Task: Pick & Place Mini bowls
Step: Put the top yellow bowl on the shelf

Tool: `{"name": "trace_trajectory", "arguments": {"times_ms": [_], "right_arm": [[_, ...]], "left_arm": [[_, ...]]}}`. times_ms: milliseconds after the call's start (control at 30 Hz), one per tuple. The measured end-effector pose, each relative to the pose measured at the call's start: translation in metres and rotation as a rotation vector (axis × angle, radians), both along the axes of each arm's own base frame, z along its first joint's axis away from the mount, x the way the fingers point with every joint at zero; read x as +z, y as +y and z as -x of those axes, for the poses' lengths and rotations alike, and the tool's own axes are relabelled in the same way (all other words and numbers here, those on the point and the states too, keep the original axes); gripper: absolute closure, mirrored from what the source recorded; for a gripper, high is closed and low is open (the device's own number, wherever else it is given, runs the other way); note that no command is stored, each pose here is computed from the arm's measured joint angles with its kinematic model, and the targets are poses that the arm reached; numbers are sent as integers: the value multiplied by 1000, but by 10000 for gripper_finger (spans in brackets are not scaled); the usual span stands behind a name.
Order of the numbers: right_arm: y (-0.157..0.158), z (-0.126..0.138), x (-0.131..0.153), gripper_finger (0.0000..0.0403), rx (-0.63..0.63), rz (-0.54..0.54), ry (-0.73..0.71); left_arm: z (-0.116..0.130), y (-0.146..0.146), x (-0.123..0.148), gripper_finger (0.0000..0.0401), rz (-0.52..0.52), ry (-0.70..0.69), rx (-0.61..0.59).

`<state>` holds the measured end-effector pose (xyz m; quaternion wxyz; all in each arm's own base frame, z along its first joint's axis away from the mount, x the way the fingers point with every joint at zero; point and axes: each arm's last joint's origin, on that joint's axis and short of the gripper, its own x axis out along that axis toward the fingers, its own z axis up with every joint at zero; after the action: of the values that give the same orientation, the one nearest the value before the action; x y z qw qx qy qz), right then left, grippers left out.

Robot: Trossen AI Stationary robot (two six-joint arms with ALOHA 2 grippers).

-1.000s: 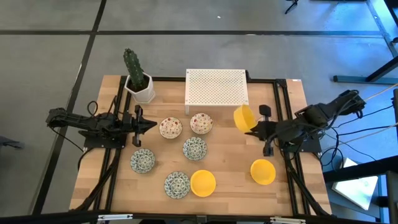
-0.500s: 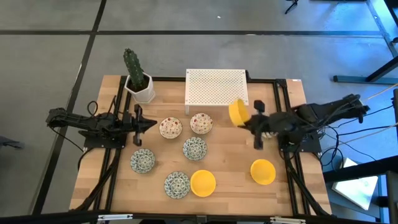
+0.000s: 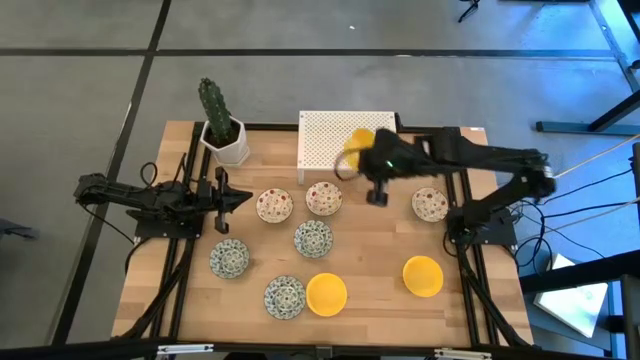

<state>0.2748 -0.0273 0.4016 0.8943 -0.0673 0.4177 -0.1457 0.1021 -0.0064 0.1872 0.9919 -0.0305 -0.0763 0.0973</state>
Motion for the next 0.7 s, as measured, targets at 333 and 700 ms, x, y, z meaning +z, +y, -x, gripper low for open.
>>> {"name": "trace_trajectory", "arguments": {"times_ms": [333, 700], "right_arm": [[-66, -64, 3, 398, -38, -17, 91], [-144, -109, -27, 398, 26, 10, 233]], "left_arm": [[0, 1, 0, 393, -8, 5, 40], [0, 1, 1, 394, -35, 4, 46]]}}
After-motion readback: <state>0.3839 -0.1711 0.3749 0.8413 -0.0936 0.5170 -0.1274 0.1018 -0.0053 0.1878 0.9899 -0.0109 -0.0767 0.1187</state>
